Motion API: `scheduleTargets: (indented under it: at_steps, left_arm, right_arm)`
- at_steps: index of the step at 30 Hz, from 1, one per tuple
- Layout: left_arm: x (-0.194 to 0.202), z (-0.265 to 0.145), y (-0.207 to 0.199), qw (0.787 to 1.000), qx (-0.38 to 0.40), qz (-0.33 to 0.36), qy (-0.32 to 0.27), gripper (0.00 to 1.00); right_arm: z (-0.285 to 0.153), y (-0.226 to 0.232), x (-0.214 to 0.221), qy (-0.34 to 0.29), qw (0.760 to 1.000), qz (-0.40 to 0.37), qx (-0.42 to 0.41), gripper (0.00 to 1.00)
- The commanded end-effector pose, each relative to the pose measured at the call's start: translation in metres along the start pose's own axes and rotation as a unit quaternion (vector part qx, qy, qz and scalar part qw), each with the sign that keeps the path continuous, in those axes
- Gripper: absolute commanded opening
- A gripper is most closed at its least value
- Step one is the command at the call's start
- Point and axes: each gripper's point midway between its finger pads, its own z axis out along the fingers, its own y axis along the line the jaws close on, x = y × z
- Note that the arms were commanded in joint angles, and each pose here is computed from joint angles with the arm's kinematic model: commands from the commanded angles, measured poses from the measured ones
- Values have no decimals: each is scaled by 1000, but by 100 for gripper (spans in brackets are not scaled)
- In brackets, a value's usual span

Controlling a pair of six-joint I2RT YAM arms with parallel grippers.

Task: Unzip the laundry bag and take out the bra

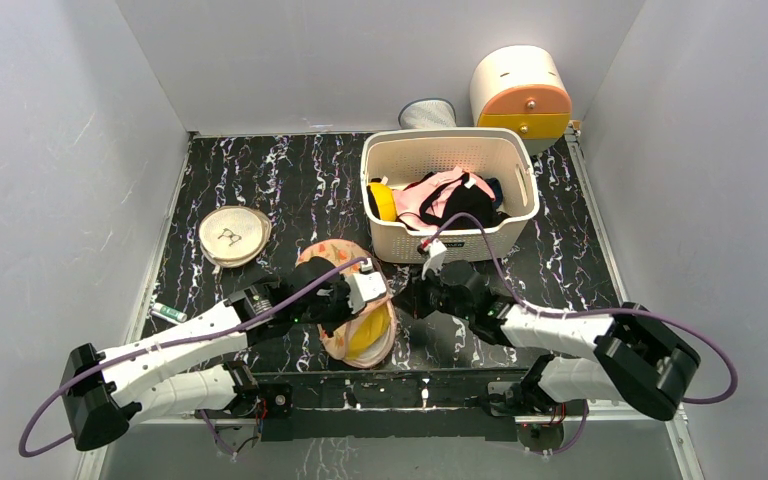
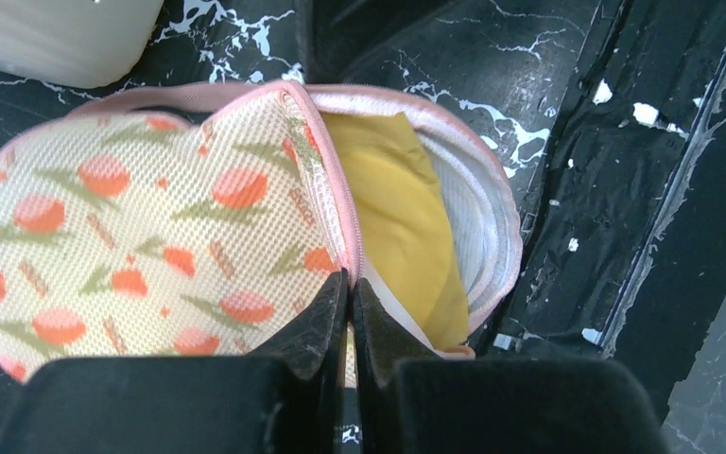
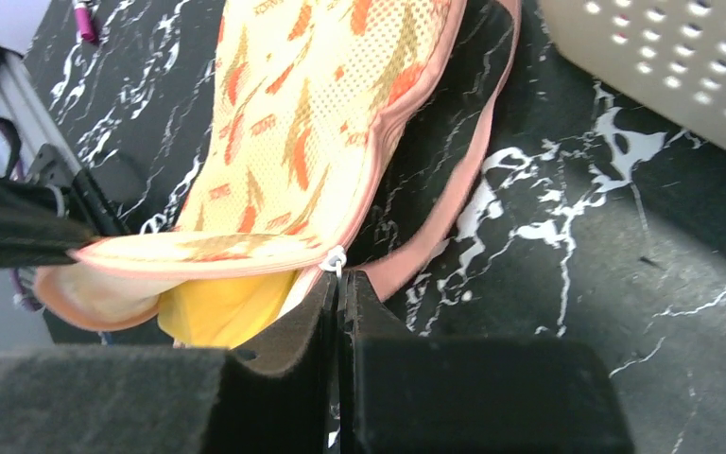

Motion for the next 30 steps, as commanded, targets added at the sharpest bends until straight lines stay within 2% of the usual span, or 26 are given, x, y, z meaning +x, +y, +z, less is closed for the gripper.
scheduleTargets:
  at_steps: [1, 4, 5, 7, 10, 12, 13, 17, 21, 27, 30]
  left_arm:
    - [8, -11, 1, 1000, -9, 1, 18, 0]
    - [3, -10, -2, 1000, -2, -12, 12, 0]
    - [1, -9, -3, 1000, -1, -19, 9, 7]
    - [-8, -7, -7, 999, 9, -38, -12, 29]
    - [-36, -3, -9, 993, 12, -77, -87, 55]
    - [-49, 1, -7, 984, 4, -121, -132, 65]
    - [-54, 3, -5, 979, 0, -136, -149, 67]
    - [-59, 17, 6, 968, -26, -185, -167, 69]
    - [-43, 29, 16, 973, -59, -189, -118, 69]
    - [-21, 26, 24, 978, -93, -171, -72, 65]
    - [-12, 25, 24, 980, -96, -165, -53, 55]
  right_arm:
    - [14, -11, -36, -28, 999, -20, 18, 0]
    - [21, -1, -44, -22, 999, -37, -2, 0]
    - [22, 4, -45, -21, 999, -38, -13, 0]
    - [23, 13, -44, -22, 999, -33, -32, 0]
    - [23, 30, -40, -31, 998, -22, -56, 0]
    - [22, 40, -40, -42, 997, -10, -70, 0]
    - [21, 44, -40, -47, 996, -2, -76, 0]
    - [16, 55, -49, -73, 993, 31, -86, 0]
    - [11, 64, -60, -95, 990, 46, -96, 0]
    - [8, 64, -62, -101, 990, 49, -90, 0]
    - [10, 65, -59, -95, 990, 47, -92, 0]
